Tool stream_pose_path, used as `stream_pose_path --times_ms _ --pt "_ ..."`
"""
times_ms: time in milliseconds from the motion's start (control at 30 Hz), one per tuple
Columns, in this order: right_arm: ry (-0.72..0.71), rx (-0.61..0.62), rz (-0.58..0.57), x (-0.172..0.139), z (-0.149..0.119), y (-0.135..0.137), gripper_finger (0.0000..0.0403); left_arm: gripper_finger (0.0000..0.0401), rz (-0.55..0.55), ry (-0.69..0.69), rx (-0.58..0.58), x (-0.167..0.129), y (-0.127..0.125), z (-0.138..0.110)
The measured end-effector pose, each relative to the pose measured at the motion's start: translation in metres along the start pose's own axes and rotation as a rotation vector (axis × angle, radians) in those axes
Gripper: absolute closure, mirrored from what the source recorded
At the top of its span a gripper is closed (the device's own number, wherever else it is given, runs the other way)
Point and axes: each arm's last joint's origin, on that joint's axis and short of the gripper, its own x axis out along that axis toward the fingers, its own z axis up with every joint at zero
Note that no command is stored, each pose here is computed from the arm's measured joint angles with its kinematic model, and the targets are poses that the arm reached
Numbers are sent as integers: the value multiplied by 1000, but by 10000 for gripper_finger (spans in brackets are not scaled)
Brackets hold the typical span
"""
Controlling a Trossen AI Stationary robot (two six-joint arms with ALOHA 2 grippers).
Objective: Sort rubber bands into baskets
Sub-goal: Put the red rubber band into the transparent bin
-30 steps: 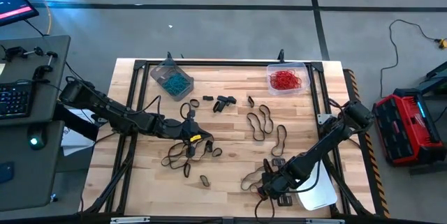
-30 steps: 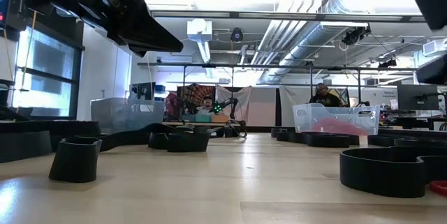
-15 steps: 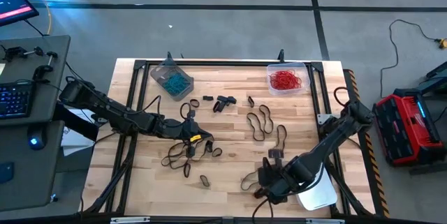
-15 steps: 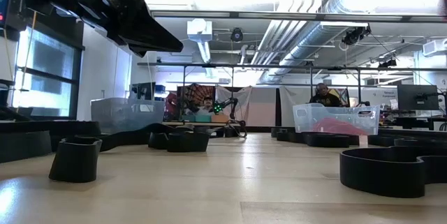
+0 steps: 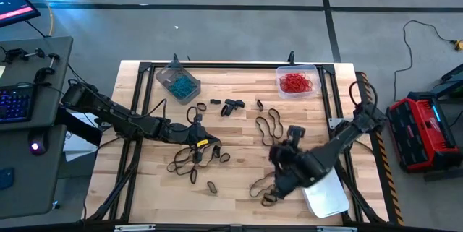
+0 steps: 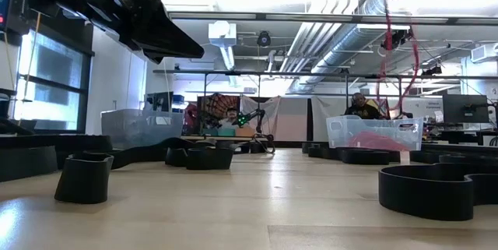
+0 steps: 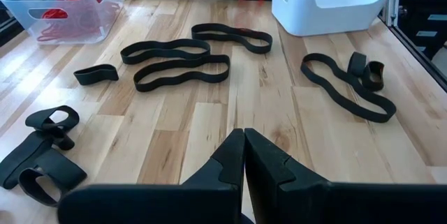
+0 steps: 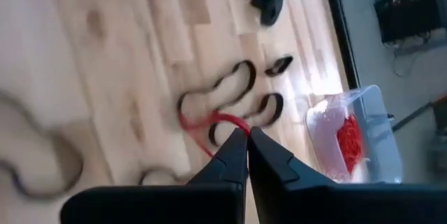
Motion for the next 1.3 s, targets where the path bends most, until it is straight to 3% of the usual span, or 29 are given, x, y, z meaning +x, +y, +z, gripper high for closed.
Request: stream_pose_path --times_ms 200,333,533,733,1067,1300 --pt "16 86 -117 29 21 -41 403 398 -1 -3 6 0 0 0" --pt "66 133 -204 52 26 -84 403 398 -1 0 7 0 0 0" --pt "180 220 -302 85 17 -151 403 398 -1 -1 19 0 0 0" --pt "277 251 -375 125 2 -200 403 398 -1 0 28 0 0 0" --pt "369 400 -312 221 -51 -249 403 398 0 0 28 0 0 0" --pt "368 500 -244 238 -67 -257 394 398 0 0 27 0 0 0"
